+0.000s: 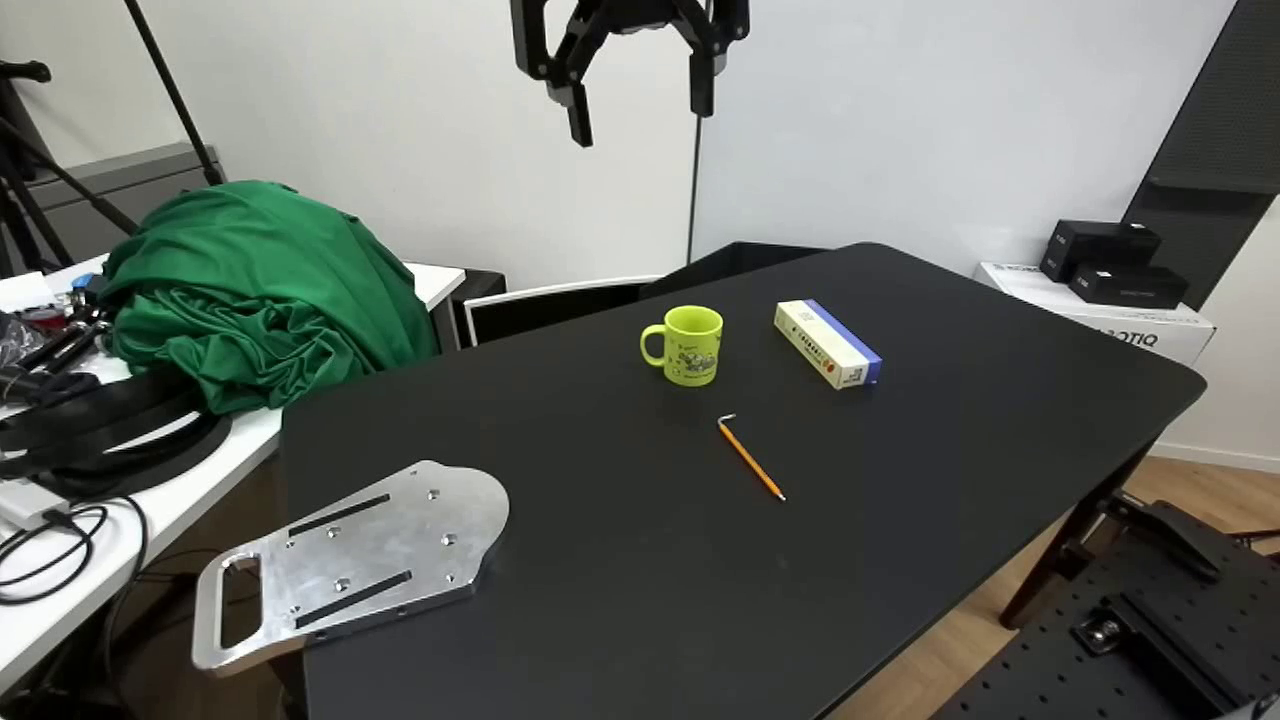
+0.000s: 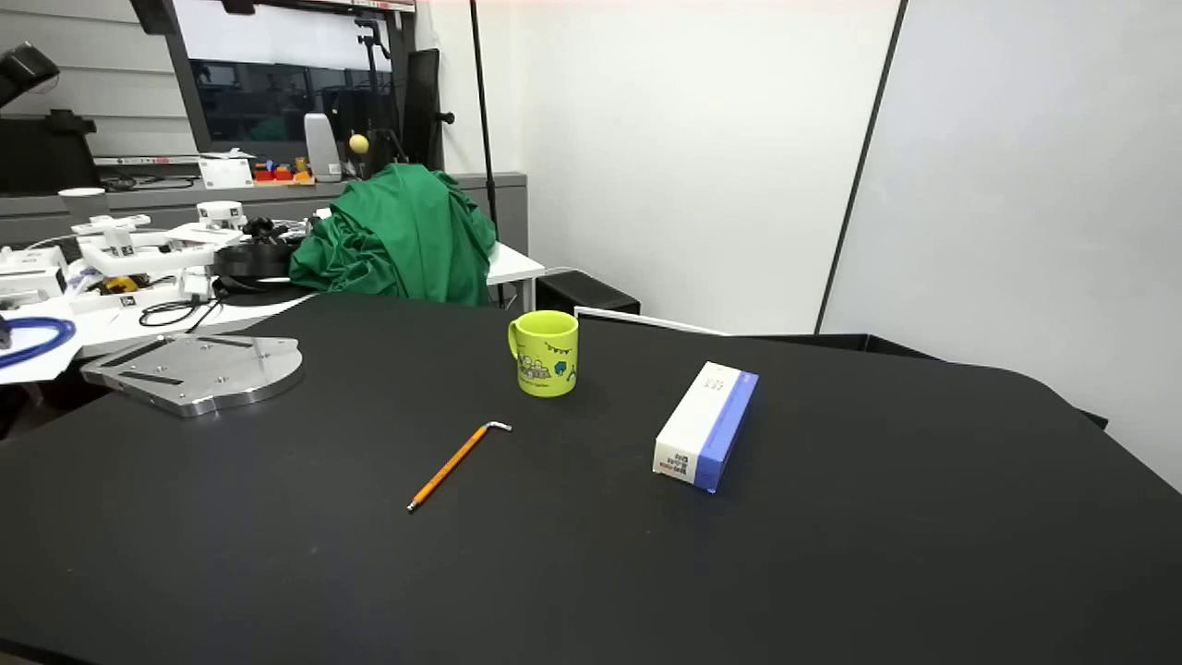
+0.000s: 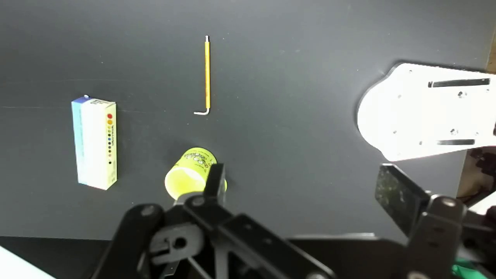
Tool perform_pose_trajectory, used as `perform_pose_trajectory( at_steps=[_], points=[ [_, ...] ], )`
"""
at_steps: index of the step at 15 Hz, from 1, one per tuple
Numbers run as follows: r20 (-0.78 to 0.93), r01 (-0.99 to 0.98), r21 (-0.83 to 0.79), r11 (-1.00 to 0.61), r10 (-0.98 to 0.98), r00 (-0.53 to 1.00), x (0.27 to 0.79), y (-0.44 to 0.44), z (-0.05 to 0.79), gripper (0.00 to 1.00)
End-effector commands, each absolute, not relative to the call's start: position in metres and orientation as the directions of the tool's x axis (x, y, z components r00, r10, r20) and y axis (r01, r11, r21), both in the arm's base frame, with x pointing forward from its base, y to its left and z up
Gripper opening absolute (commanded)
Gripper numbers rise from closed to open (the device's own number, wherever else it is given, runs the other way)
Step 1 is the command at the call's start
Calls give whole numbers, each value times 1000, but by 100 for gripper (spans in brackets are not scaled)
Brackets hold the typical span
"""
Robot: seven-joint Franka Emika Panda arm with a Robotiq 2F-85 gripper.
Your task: Pick up the pen and put it in the cup
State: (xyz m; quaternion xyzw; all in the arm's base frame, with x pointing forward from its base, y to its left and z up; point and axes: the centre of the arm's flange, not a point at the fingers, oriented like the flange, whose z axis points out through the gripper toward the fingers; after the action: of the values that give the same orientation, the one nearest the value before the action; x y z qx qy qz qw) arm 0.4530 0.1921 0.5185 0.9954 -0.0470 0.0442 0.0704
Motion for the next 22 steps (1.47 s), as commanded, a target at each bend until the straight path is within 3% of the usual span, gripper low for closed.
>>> perform_pose_trajectory(
  at_steps=[1,7,12,17,22],
  points=[
    [95,-100,136,-986,-87,992,453,192,519,100],
    [171,-136,91,-986,-119,978,480,144,478,100],
    [80,-228,73,-971,-222,972,503,55,422,100],
    [-17,-251,57,-966,-252,968,492,-8,332,100],
    [-10,-192,9,-981,-193,981,474,-8,261,100]
  ],
)
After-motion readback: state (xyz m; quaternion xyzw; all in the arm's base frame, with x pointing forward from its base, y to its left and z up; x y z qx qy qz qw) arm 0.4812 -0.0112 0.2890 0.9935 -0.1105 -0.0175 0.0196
